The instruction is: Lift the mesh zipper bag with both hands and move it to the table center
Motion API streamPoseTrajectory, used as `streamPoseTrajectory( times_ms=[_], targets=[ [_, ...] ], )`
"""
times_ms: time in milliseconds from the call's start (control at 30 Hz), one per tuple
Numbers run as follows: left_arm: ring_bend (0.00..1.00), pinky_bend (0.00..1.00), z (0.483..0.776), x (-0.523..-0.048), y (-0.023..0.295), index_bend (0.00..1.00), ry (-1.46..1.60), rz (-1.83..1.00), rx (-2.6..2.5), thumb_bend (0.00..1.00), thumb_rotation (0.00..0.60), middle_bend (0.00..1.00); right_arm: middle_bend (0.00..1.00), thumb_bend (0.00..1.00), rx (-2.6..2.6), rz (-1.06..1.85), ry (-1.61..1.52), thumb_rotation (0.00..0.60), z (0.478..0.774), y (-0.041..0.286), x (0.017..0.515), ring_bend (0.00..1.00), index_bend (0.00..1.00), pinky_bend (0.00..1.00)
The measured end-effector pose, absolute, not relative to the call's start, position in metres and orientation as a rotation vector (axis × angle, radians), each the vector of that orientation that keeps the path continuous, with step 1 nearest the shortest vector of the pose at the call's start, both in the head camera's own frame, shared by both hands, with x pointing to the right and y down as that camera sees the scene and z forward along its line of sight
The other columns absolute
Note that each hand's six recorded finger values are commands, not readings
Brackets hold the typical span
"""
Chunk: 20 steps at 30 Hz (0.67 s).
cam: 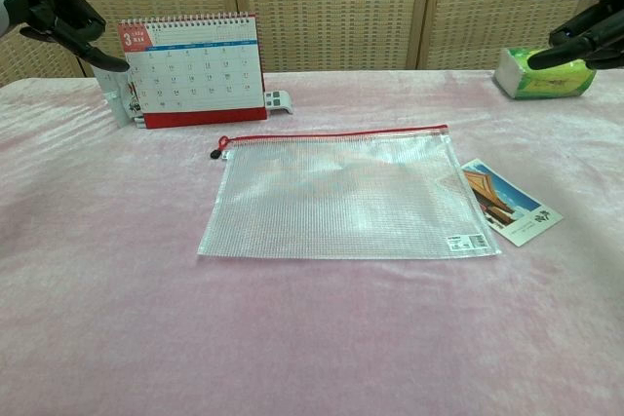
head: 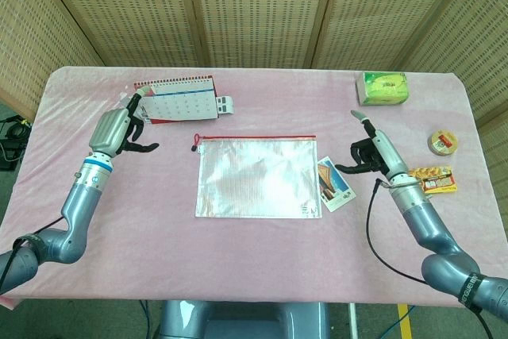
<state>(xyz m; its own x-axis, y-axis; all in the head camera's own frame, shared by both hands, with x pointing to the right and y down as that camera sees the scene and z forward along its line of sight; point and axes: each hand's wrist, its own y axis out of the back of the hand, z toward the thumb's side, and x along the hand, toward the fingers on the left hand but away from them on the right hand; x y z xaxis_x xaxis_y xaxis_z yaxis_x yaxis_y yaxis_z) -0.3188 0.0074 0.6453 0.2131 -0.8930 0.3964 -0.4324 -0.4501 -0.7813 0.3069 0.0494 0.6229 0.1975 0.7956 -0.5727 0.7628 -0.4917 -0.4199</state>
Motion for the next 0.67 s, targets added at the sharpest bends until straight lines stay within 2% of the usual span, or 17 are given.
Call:
streamPoseTrajectory(
  times_ms=[33,67,100,133,167,200,333,467,667],
  targets=[
    [0.37,0.57,0.643,-0.324,0.009,0.00,1.216,-1.174,-1.947,0.00,0.600,0.32,0.56,0.00,-2.354,1.195,-1.521,0.600,0.621,0.051,0.310,0.60,0.03,0.68],
    [0.23,0.40,0.639,-0.332,0.013,0.00,1.204,-1.181,-1.899,0.00,0.600,0.19,0.43,0.00,-2.281,1.203,-1.453,0.600,0.618,0.053,0.316,0.46,0.03,0.51],
    [0.07,0.18,0.636,-0.338,0.018,0.00,1.197,-1.188,-1.861,0.00,0.600,0.05,0.24,0.00,-2.215,1.210,-1.395,0.600,0.615,0.055,0.321,0.25,0.03,0.26],
    [0.01,0.07,0.632,-0.347,0.025,0.00,1.191,-1.199,-1.812,0.00,0.600,0.00,0.09,0.00,-2.144,1.216,-1.333,0.600,0.613,0.058,0.327,0.09,0.02,0.09],
    [0.00,0.01,0.628,-0.353,0.032,0.00,1.190,-1.208,-1.780,0.00,0.600,0.00,0.03,0.00,-2.069,1.222,-1.272,0.600,0.610,0.062,0.333,0.03,0.02,0.03],
    [0.00,0.00,0.625,-0.359,0.040,0.00,1.193,-1.216,-1.752,0.00,0.600,0.00,0.00,0.00,-1.969,1.225,-1.196,0.600,0.605,0.068,0.340,0.00,0.01,0.00],
    [0.00,0.00,0.613,-0.380,0.078,0.00,1.205,-1.272,-1.694,0.00,0.600,0.00,0.00,0.00,-1.718,1.228,-1.034,0.600,0.592,0.097,0.363,0.00,0.00,0.00],
    [0.00,0.00,0.596,-0.404,0.125,0.00,1.199,-1.341,-1.661,0.00,0.600,0.00,0.00,0.00,-1.589,1.242,-0.997,0.600,0.584,0.135,0.386,0.00,0.00,0.00],
    [0.00,0.00,0.571,-0.420,0.170,0.00,1.139,-1.374,-1.626,0.00,0.600,0.00,0.00,0.00,-1.531,1.288,-0.986,0.600,0.576,0.193,0.407,0.00,0.00,0.00]
  ],
)
